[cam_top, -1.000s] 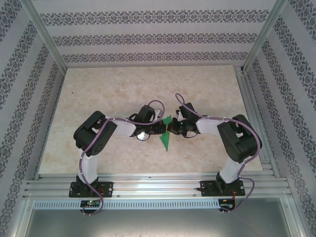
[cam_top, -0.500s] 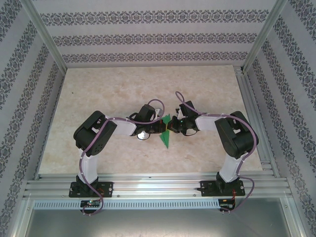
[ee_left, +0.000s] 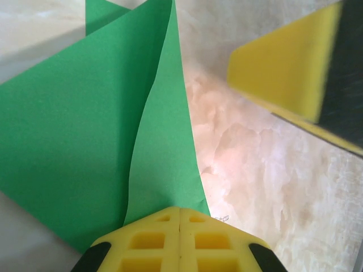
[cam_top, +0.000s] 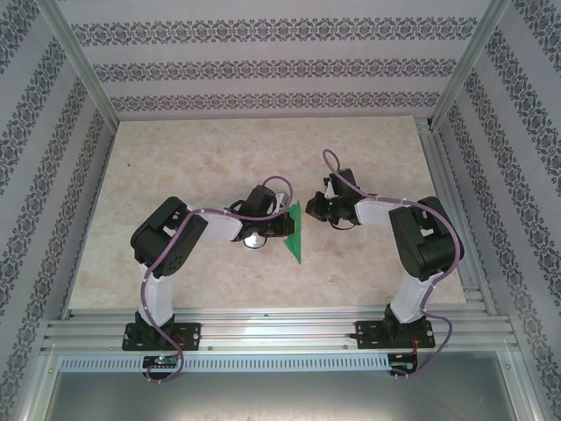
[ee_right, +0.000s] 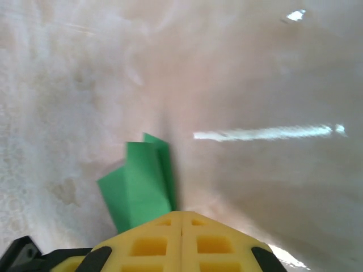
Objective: Fold a paper plane with a square sheet of paper (fold left side to right side)
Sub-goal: Fold the wing for the fifth time at the center of the table.
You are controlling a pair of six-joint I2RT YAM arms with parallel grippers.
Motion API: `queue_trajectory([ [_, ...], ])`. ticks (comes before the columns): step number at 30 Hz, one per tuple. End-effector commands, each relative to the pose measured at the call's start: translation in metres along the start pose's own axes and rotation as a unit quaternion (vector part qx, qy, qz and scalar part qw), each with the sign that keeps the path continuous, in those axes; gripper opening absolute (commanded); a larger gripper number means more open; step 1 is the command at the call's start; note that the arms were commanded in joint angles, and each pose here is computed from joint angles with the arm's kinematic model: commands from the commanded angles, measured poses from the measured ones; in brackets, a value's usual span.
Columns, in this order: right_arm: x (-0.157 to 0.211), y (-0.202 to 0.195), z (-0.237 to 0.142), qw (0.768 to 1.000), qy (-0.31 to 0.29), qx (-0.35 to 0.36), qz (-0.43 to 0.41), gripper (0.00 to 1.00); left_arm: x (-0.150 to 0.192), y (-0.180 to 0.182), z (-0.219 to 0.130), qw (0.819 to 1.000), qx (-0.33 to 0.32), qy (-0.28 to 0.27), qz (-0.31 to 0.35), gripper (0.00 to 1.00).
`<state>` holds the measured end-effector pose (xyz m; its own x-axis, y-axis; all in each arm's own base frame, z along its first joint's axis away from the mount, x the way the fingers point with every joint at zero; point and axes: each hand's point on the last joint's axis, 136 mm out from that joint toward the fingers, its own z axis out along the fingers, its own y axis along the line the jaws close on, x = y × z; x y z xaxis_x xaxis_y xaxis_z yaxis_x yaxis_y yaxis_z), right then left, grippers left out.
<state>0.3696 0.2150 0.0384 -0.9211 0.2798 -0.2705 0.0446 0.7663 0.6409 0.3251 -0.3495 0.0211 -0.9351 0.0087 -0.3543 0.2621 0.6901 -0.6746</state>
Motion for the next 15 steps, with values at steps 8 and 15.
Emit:
queue_trajectory([
  [8,0.01,0.028,0.02,1.0,0.009,-0.023,-0.02,0.04,0.049,0.05,0.011,0.994,-0.08,0.073,-0.023,0.0],
  [15,0.001,0.014,0.042,1.0,0.006,0.002,-0.018,0.04,0.049,0.049,0.012,0.994,-0.08,0.073,-0.023,0.0],
])
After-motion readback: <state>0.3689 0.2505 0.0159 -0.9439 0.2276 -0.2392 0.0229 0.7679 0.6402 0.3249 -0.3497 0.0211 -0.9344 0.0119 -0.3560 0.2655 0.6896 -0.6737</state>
